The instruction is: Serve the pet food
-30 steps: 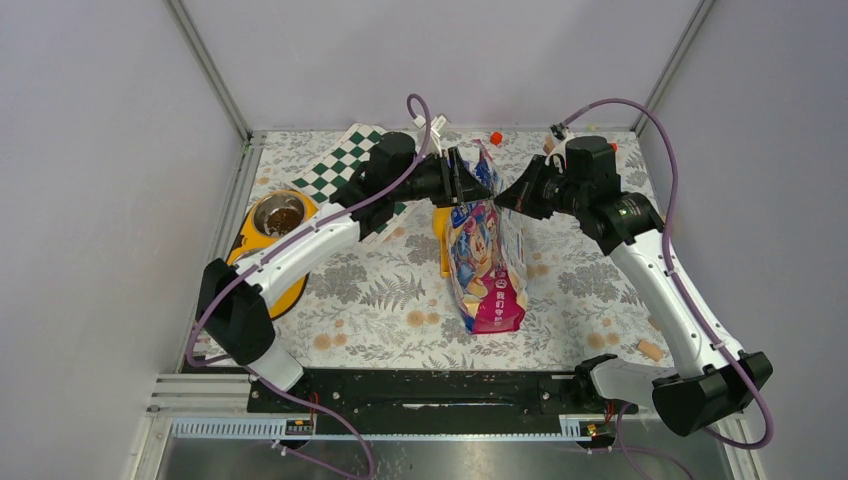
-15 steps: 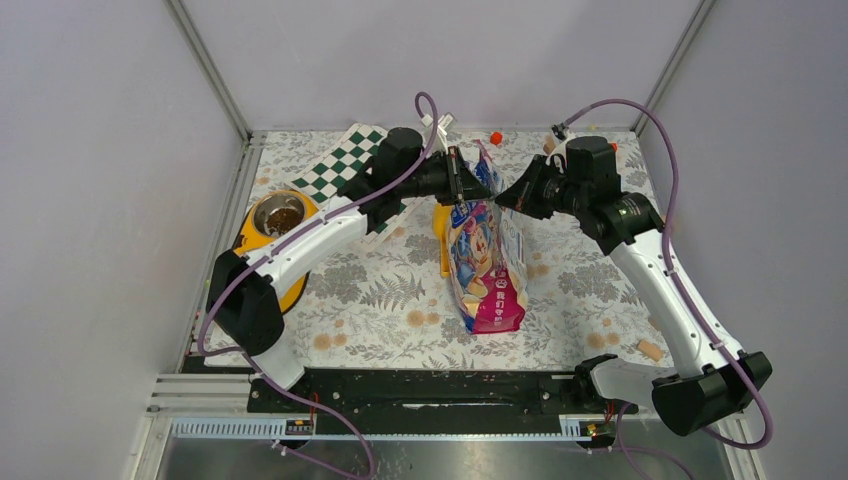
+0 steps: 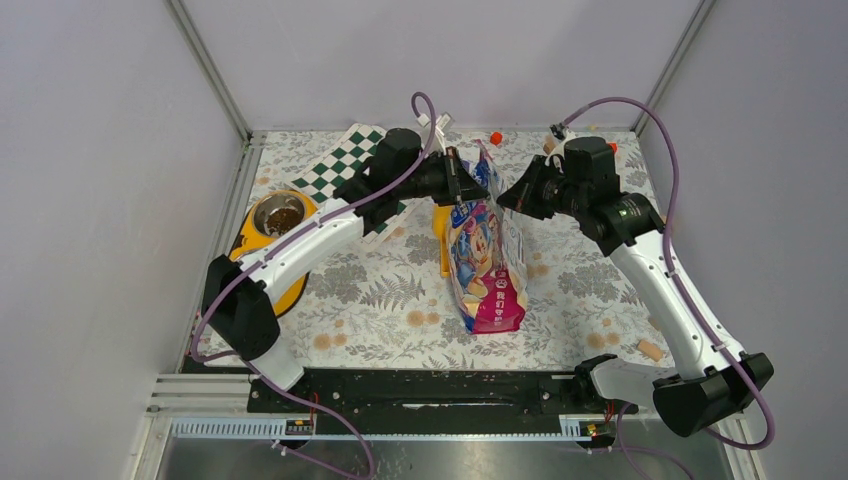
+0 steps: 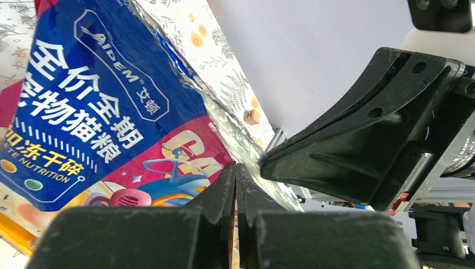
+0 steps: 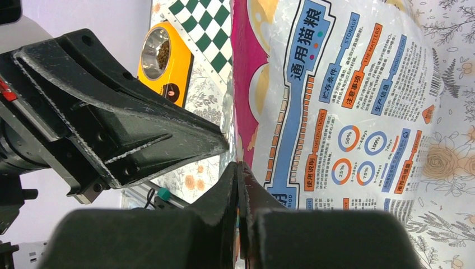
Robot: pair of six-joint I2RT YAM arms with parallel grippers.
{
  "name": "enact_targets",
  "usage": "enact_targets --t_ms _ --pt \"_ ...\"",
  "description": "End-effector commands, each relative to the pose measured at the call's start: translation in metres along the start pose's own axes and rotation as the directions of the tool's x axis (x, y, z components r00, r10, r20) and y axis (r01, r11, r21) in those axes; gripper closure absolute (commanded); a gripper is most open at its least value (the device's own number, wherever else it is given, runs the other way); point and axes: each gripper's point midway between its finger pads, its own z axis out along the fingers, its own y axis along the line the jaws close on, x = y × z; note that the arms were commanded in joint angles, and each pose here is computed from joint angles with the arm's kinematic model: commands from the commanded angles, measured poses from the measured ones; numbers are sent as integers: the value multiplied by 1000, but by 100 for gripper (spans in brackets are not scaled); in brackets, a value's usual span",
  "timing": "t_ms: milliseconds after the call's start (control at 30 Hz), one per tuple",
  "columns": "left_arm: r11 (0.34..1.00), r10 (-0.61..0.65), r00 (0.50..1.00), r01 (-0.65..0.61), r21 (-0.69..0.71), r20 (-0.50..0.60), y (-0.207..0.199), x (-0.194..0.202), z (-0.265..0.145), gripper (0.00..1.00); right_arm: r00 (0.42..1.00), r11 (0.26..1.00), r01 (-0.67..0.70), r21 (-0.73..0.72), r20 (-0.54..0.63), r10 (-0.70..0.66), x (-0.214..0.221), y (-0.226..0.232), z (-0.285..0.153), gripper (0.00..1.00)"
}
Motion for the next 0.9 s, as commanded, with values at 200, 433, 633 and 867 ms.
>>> enact_targets --t_ms 200,433,633,867 --pt "1000 24 994 -23 -11 108 -6 -29 -18 100 993 998 49 39 108 -53 -28 4 -19 100" --pt "994 -1 998 -5 108 58 -26 -26 -10 85 997 999 43 -25 68 -41 -21 13 -14 100" --pt "987 -26 999 19 161 42 -30 -22 -4 61 999 998 13 -60 53 -9 -18 18 -9 100" --pt "993 -32 999 35 109 -28 -13 -4 11 61 999 998 4 -68 51 -1 -19 20 -6 100"
